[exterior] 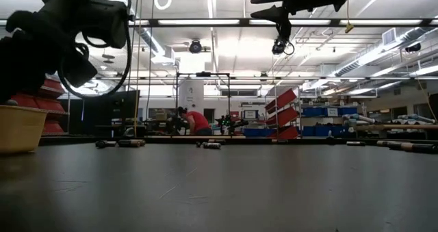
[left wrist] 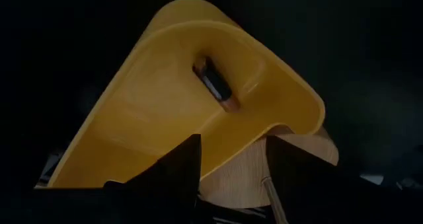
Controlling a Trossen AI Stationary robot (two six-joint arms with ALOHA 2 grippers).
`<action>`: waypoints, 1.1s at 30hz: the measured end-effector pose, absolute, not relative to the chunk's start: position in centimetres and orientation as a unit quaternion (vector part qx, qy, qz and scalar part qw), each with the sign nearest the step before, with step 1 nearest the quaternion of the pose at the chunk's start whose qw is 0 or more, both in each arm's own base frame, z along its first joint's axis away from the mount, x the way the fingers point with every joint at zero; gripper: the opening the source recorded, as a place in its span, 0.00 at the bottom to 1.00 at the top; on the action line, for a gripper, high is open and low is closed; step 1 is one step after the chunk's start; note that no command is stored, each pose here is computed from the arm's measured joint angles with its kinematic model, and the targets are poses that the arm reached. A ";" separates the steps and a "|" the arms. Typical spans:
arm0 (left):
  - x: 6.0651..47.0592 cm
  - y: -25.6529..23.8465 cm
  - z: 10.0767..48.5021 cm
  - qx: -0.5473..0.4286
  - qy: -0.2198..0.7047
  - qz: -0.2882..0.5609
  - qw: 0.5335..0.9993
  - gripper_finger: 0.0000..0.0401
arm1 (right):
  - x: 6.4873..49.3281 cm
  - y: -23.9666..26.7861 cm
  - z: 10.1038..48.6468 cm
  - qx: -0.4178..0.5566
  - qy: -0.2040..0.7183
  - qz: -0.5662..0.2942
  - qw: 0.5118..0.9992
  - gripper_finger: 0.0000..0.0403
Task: Sort batteries
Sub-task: Put the black battery into the yellow bin
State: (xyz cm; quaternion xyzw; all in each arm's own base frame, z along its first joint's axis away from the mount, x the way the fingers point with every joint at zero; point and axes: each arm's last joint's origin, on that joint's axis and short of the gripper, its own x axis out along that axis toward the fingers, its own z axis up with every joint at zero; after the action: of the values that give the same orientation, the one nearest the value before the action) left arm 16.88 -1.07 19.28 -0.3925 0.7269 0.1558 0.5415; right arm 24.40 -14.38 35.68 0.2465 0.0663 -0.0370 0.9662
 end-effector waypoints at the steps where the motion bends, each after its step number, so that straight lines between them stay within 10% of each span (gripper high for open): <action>1: 16.9 -1.1 19.3 -0.393 0.726 0.157 0.541 0.47 | 24.4 -14.4 35.7 0.246 0.066 -0.037 0.966 0.37; 19: 20.8 0.8 25.1 -0.346 0.559 0.294 0.694 0.44 | 24.4 -14.4 35.7 0.236 0.065 -0.047 0.968 0.37; 33: 19.6 5.5 20.1 -0.511 0.432 0.458 0.586 0.45 | 25.4 -12.7 35.6 0.234 0.075 -0.030 0.969 0.37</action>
State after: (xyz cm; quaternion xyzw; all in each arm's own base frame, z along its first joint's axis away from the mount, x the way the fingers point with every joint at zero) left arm 19.61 5.53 20.14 -0.5107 0.4315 0.4584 0.5855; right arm 25.39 -12.68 35.57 0.2343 0.0754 -0.0305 0.9687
